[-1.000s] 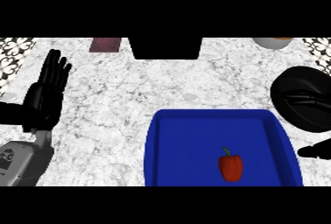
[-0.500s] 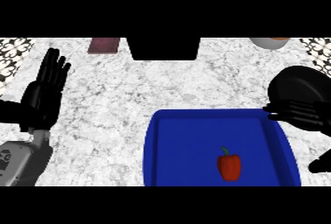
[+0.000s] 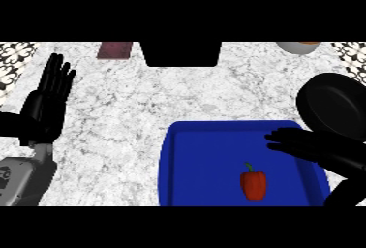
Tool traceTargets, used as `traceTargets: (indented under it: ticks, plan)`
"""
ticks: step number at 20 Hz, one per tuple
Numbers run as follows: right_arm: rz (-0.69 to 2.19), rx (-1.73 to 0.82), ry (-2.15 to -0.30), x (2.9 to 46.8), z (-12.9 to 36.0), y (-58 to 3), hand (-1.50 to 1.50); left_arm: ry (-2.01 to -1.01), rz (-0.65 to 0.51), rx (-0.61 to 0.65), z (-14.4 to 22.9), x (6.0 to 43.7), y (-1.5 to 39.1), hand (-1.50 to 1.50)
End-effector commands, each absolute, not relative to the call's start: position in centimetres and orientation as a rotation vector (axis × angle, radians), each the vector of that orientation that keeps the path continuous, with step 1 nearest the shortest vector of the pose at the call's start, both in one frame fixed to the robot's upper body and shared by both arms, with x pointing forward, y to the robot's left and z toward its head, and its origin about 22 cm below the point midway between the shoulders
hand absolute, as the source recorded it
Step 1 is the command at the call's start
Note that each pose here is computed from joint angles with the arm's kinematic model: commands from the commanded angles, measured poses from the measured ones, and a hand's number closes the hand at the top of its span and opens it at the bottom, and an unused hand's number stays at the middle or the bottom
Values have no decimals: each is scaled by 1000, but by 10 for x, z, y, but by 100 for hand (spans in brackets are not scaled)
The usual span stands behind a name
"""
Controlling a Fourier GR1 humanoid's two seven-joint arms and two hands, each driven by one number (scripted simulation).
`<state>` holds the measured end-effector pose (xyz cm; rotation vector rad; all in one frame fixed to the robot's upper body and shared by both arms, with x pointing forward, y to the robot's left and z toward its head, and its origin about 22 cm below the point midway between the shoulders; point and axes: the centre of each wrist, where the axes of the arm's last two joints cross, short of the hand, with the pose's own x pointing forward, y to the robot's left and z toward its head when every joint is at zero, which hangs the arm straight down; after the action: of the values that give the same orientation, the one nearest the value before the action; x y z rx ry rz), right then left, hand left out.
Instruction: Pick the bell pepper from the tray and place it in the pot
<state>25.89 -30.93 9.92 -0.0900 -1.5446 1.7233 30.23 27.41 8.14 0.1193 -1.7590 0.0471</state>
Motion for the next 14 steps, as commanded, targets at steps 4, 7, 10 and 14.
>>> traceTargets:
  ticks: [4,7,10,14]
  plan:
    - [1770,-72,-1422,256,75,-302,-150,-1759,51,90,74,303,261,0]
    - [1762,-79,-1454,258,60,-284,-150,-1752,54,99,66,291,284,0]
    - [1779,-43,-1492,266,58,-284,-150,-1767,67,93,100,302,262,0]
    - [1749,-55,-1548,229,57,-278,-150,-1750,48,105,79,286,287,0]
